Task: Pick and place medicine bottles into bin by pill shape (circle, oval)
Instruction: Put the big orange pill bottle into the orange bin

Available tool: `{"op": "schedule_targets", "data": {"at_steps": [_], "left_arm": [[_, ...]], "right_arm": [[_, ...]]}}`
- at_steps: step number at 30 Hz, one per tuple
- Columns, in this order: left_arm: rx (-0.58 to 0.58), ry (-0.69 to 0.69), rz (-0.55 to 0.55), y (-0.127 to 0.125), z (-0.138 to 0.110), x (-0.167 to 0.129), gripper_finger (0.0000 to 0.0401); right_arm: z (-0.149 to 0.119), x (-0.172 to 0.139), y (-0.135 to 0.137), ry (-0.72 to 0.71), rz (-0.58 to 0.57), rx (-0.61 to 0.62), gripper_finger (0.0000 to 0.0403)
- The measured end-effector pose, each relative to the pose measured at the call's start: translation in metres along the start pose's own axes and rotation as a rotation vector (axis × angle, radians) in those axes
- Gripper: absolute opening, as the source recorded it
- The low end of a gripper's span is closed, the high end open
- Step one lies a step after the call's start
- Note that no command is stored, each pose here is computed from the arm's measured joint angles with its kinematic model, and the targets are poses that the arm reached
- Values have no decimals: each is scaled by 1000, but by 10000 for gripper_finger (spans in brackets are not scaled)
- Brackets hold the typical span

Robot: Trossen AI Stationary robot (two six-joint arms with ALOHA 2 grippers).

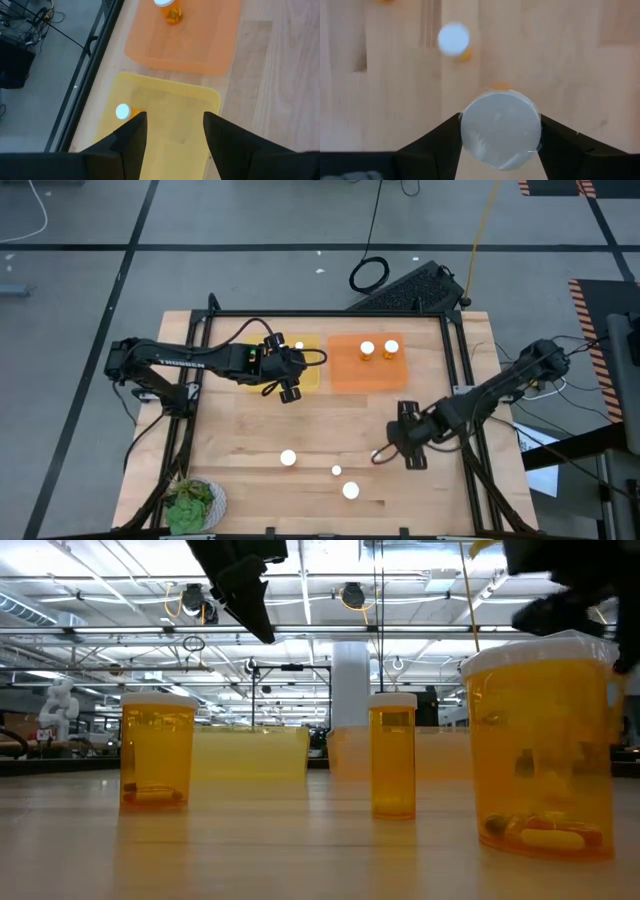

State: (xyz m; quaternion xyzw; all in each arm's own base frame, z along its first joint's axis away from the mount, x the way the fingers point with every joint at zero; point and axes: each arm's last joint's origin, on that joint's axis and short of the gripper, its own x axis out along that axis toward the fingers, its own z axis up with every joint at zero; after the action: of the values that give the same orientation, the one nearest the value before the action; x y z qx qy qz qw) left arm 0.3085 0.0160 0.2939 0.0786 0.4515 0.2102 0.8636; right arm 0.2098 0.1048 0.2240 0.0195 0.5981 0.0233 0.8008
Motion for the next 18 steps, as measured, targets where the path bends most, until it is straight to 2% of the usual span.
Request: {"op": "schedule_targets", "data": {"at_steps": [13,18], "left_arm": [[1,0,-17,-1,0,0,198],[14,1,-26,-1,0,0,198]], "right_arm": [[59,-43,-66,-240,-71,-52,212],[74,-52,-104,-349,-133,5,212]]}}
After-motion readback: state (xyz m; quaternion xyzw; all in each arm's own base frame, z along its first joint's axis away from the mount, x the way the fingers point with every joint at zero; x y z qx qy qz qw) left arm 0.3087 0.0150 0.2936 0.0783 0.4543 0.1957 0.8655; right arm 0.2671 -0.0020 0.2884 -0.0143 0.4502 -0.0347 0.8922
